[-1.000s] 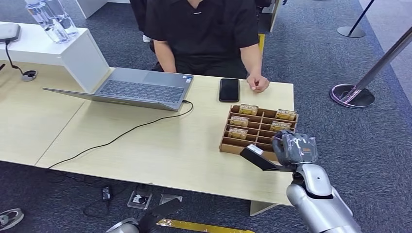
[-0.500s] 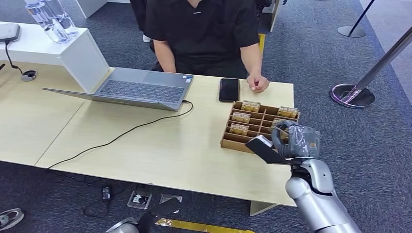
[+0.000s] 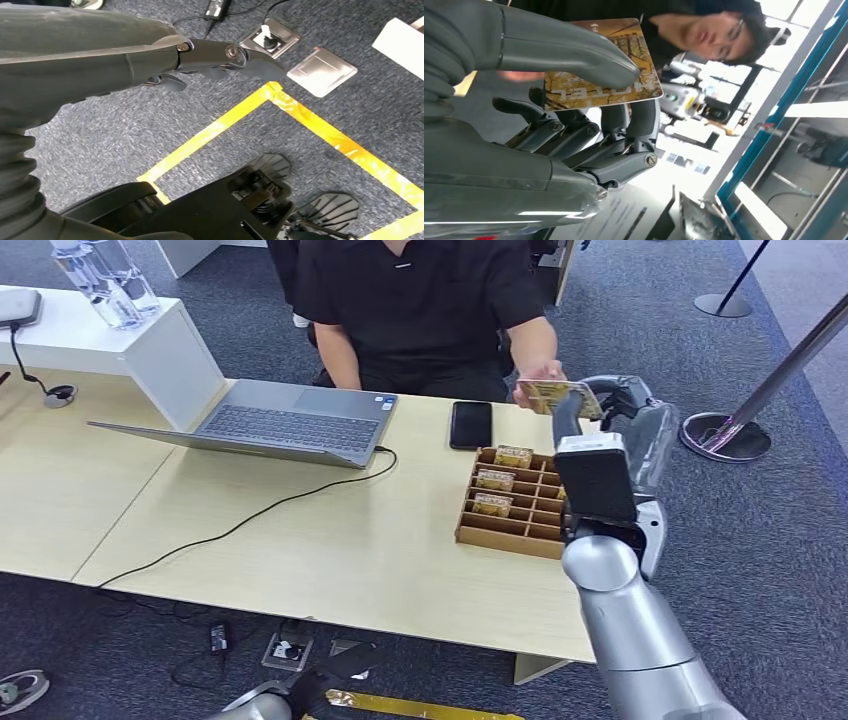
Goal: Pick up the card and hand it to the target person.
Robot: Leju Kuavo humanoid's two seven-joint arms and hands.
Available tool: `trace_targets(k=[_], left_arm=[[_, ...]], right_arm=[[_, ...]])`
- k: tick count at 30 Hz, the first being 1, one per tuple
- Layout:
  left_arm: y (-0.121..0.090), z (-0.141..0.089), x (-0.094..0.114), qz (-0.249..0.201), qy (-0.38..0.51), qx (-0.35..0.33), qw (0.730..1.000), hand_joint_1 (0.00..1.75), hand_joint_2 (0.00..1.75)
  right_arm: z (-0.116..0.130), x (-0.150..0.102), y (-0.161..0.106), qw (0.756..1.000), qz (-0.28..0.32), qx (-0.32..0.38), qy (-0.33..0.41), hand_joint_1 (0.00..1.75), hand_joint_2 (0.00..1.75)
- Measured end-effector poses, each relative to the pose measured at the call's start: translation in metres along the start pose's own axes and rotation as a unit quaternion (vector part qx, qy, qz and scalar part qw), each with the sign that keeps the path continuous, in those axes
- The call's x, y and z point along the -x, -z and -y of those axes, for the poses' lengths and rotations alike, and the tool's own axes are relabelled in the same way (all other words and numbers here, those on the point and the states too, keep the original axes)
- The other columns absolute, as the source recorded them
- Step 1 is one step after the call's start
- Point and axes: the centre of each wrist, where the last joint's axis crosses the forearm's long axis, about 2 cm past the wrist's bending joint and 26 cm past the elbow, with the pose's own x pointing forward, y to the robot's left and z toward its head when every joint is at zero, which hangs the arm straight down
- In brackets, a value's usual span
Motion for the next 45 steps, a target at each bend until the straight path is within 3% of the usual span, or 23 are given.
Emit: trace_targets(k=[8,13,24,34,45], left_arm=[[0.000,0.000,-0.001,-0.007,0.017,0.014,1.000,0.00,1.75],[0.001,-0.005,-0.006,-0.005,0.020,0.009,1.000,0.00,1.75],[0.002,-0.007,-0.013,-0.009,0.032,0.015,0.999,0.00,1.75],[0.001,-0.002,-0.027,0.007,0.056,0.017,0.998,0.00,1.75],[0.000,0.001,-0.027,0.006,0.065,0.019,0.998,0.00,1.75]], right_arm=[[-0.036,-0.029,0.019,0.999,-0.016,-0.024,0.034,1.75,1.75],[-0.043,-0.032,0.021,0.999,-0.024,-0.032,0.023,1.75,1.75],[-0.041,-0.020,0.021,0.998,-0.036,-0.049,-0.015,1.75,1.75],[-0.023,0.010,0.008,0.996,-0.044,-0.056,-0.062,1.75,1.75],[-0.020,0.020,0.000,0.994,-0.051,-0.065,-0.075,1.75,1.75]])
